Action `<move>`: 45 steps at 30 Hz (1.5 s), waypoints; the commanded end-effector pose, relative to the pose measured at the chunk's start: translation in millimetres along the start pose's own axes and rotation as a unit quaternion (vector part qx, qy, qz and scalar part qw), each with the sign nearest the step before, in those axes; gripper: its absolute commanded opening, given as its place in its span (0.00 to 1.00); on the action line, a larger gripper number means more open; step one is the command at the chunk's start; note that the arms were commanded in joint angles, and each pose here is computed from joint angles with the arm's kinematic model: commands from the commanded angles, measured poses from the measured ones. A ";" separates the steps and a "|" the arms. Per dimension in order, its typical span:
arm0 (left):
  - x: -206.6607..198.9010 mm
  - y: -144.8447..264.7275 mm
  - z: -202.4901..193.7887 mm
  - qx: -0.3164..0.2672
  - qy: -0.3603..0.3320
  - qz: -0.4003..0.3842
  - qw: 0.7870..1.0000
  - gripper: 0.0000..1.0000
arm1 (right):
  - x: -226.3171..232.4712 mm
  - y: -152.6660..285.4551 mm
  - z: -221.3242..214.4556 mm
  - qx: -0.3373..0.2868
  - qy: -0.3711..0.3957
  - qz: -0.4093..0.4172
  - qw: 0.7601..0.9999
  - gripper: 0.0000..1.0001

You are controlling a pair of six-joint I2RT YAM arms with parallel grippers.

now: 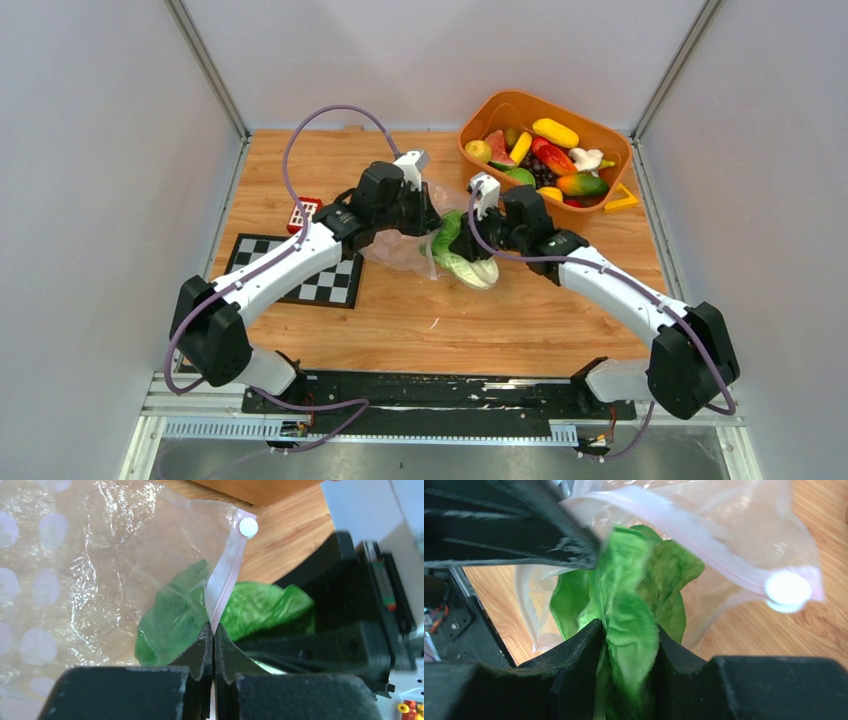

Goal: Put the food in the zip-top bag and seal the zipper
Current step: Place the fake vegetable in the zipper food storage bag.

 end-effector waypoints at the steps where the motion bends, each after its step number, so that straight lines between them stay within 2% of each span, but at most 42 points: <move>1: -20.1 6.3 18.9 -0.030 0.003 -0.031 0.999 0.00 | 9.8 7.6 27.7 -0.041 0.101 -0.031 0.994 0.20; 5: -18.3 8.7 23.0 -0.045 0.007 -0.022 0.999 0.00 | 25.6 8.5 19.0 -0.030 0.166 -0.016 0.986 0.22; 9: -27.4 8.6 19.0 -0.028 -0.005 -0.054 0.998 0.00 | 19.6 1.0 16.1 -0.016 0.156 -0.032 0.987 0.22; 13: -33.0 12.2 12.2 -0.012 -0.022 -0.083 0.996 0.00 | 6.2 -13.2 14.1 0.021 0.108 -0.041 0.993 0.21; 16: -30.6 18.7 9.5 -0.010 -0.040 -0.080 0.996 0.00 | -8.1 -16.6 20.6 0.022 0.035 -0.023 0.999 0.21; 22: -18.7 19.5 1.5 -0.007 -0.027 -0.056 0.998 0.00 | -15.2 -5.6 62.7 -0.075 -0.069 0.016 0.995 0.23; 26: -14.0 16.4 -0.7 -0.006 -0.019 -0.047 0.999 0.00 | -16.0 -2.8 75.5 -0.102 -0.123 0.019 0.987 0.24; 31: -17.9 15.1 -0.5 0.001 -0.024 -0.057 0.998 0.00 | -14.7 -3.4 85.2 -0.124 -0.188 0.071 0.972 0.23; 32: -18.3 15.4 -0.4 0.001 -0.025 -0.058 0.998 0.00 | -18.7 -4.9 83.1 -0.122 -0.207 0.065 0.969 0.22; 39: -31.5 14.7 -1.3 0.006 -0.002 -0.098 0.995 0.00 | -31.4 -5.8 88.1 -0.219 -0.293 0.033 0.930 0.21; 42: -41.9 12.3 -1.3 0.012 0.011 -0.127 0.992 0.00 | -27.5 -7.8 93.4 -0.232 -0.302 0.028 0.924 0.20; 45: -36.1 9.6 -3.0 0.018 0.014 -0.107 0.994 0.00 | -31.1 0.7 99.5 -0.243 -0.306 -0.007 0.920 0.20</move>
Point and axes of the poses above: each gripper's point midway between its finger pads, its own y axis back along the fingers, its own x axis along the line the jaws close on, z = x × y, the point moved 3 cm from there along y, back along the fingers, and after that the axes turned 12 degrees about y, right-handed, at the moved point
